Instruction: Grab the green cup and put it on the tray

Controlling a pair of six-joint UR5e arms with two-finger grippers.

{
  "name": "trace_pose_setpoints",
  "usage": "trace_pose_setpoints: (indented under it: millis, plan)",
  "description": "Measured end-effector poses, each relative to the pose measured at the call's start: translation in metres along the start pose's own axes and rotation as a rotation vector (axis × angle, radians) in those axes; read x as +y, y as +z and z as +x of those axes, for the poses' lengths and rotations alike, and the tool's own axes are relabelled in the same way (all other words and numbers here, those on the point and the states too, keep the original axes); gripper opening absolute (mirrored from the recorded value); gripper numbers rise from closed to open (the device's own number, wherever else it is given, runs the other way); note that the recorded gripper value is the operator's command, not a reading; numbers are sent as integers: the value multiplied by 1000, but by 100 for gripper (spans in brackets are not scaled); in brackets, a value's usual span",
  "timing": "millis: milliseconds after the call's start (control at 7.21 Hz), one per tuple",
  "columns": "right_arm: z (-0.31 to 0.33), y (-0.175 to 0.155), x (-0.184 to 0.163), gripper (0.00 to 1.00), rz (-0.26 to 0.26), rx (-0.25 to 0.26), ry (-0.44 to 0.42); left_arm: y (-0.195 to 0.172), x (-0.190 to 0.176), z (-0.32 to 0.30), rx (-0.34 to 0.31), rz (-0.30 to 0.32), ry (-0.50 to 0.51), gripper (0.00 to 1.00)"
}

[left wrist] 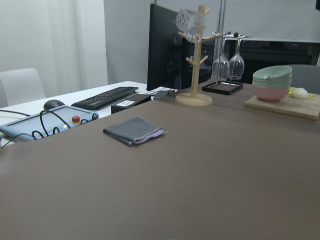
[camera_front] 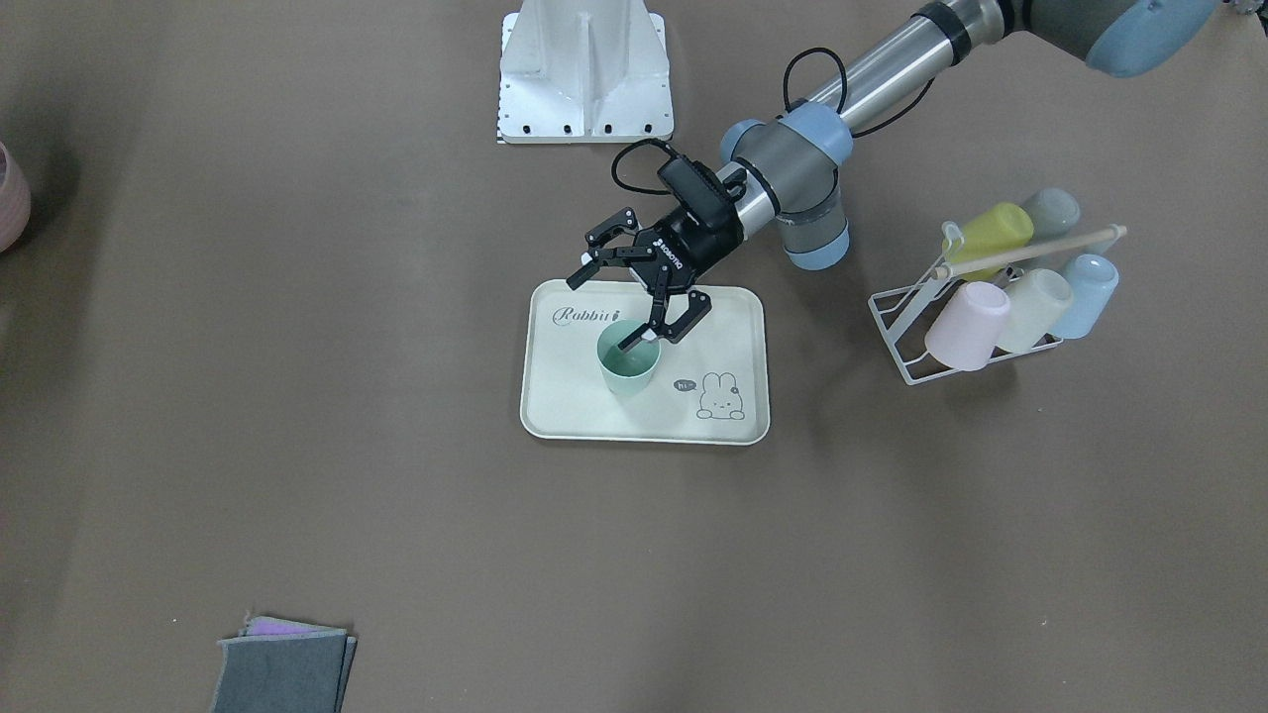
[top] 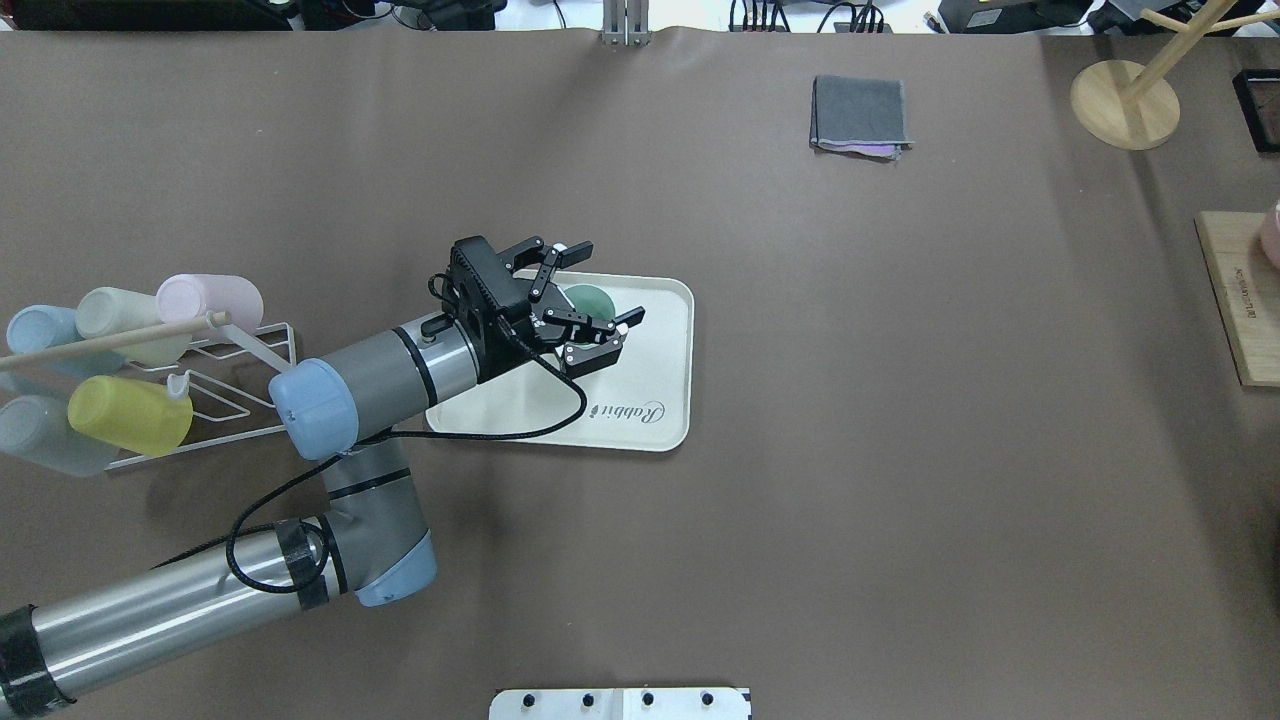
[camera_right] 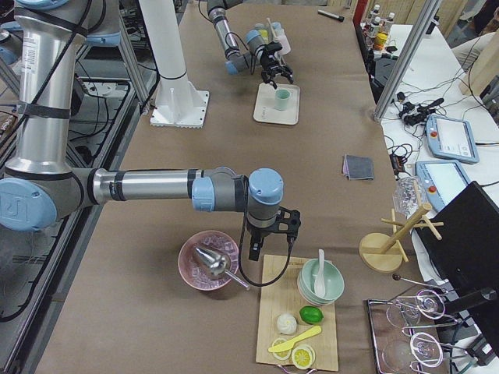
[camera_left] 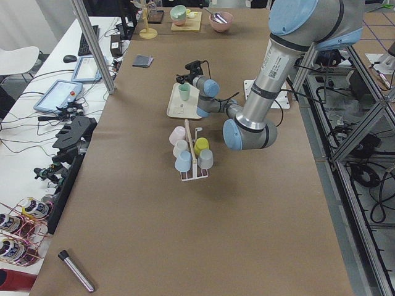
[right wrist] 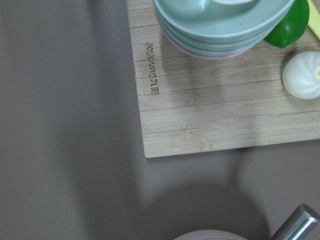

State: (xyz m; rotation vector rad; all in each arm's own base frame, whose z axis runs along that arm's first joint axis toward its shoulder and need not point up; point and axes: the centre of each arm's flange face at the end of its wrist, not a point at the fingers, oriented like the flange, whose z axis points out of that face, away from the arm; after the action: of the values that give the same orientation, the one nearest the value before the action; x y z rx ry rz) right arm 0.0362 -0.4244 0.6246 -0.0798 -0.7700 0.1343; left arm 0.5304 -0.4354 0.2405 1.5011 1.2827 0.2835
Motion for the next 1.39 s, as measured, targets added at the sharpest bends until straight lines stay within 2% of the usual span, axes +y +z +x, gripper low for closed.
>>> trace_pose_setpoints:
  millis: [139, 277, 416, 555, 694, 832, 971, 1110, 1249, 1387]
  plan:
    - [0, 0, 0, 100, 0, 0, 0, 4, -42, -7, -38, -4, 2, 98]
    - [0, 0, 0, 100, 0, 0, -1, 10, -97, -27, -130, -55, 23, 98]
    - [1, 1, 1, 100, -1, 2, -1, 12, -149, -60, -253, -133, 56, 98]
    - [2, 2, 1, 100, -3, 3, -1, 10, -184, -98, -378, -229, 86, 98]
    - [3, 2, 2, 100, -3, 4, -1, -1, -206, -143, -497, -381, 93, 98]
    - [2, 1, 2, 100, -2, 4, -4, -25, -222, -198, -585, -575, 41, 98]
    - [2, 1, 2, 100, -1, 4, -6, -70, -234, -259, -646, -746, -81, 98]
    - [1, 1, 1, 100, 0, 4, -7, -139, -227, -325, -697, -867, -250, 98]
    - [0, 0, 0, 100, 1, 3, -9, -218, -201, -385, -742, -940, -431, 98]
    - [-1, -1, -1, 100, 3, 2, -12, -288, -173, -435, -780, -980, -602, 98]
